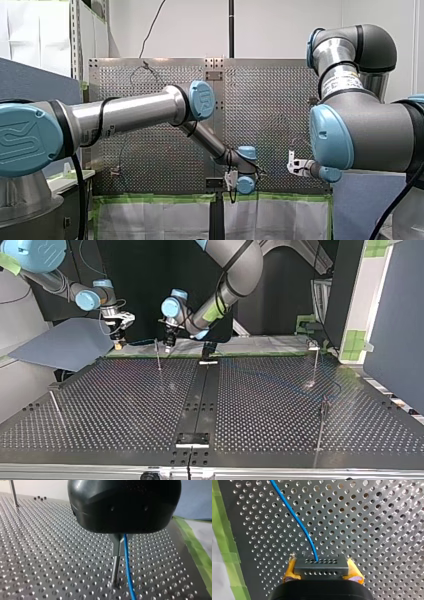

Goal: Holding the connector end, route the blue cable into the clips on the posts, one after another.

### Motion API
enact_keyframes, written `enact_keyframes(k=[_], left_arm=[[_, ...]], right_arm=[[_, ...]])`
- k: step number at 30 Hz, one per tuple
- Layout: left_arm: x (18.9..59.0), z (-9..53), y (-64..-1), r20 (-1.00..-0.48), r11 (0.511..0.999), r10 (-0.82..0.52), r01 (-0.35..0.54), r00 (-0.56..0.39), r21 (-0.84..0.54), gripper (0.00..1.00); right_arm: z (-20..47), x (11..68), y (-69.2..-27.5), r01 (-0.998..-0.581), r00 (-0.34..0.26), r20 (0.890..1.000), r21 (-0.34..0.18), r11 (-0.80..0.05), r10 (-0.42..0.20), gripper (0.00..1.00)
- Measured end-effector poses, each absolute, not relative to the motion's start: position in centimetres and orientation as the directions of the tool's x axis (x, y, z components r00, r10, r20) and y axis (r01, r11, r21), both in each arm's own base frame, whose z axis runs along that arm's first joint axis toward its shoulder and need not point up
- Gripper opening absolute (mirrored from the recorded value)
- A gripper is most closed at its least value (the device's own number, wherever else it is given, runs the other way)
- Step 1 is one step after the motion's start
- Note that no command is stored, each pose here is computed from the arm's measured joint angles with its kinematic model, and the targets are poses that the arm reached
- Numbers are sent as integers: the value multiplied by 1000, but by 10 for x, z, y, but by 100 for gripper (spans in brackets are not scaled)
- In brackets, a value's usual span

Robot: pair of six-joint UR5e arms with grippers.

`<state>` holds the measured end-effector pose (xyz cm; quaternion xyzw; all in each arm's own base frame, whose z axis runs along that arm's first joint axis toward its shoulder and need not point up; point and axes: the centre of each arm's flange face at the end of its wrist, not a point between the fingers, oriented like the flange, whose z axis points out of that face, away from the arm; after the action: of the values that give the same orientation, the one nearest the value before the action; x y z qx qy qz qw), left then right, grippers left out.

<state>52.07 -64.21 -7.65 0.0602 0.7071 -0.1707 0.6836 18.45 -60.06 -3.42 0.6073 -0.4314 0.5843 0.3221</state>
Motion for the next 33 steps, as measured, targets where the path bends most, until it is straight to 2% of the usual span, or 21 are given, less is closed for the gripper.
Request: enact_keyframes(k=[11,33], left_arm=[[517,-102,-641,-988,936,-141,317,-67,-155,0],[542,-85,-641,-982,929,-187,317,-35,-188,0]], right_arm=[[-32,185,-604,-900,-56,989,-110,-422,-138,0],[-24,187,-618,-899,-56,992,-101,-425,-116,0]])
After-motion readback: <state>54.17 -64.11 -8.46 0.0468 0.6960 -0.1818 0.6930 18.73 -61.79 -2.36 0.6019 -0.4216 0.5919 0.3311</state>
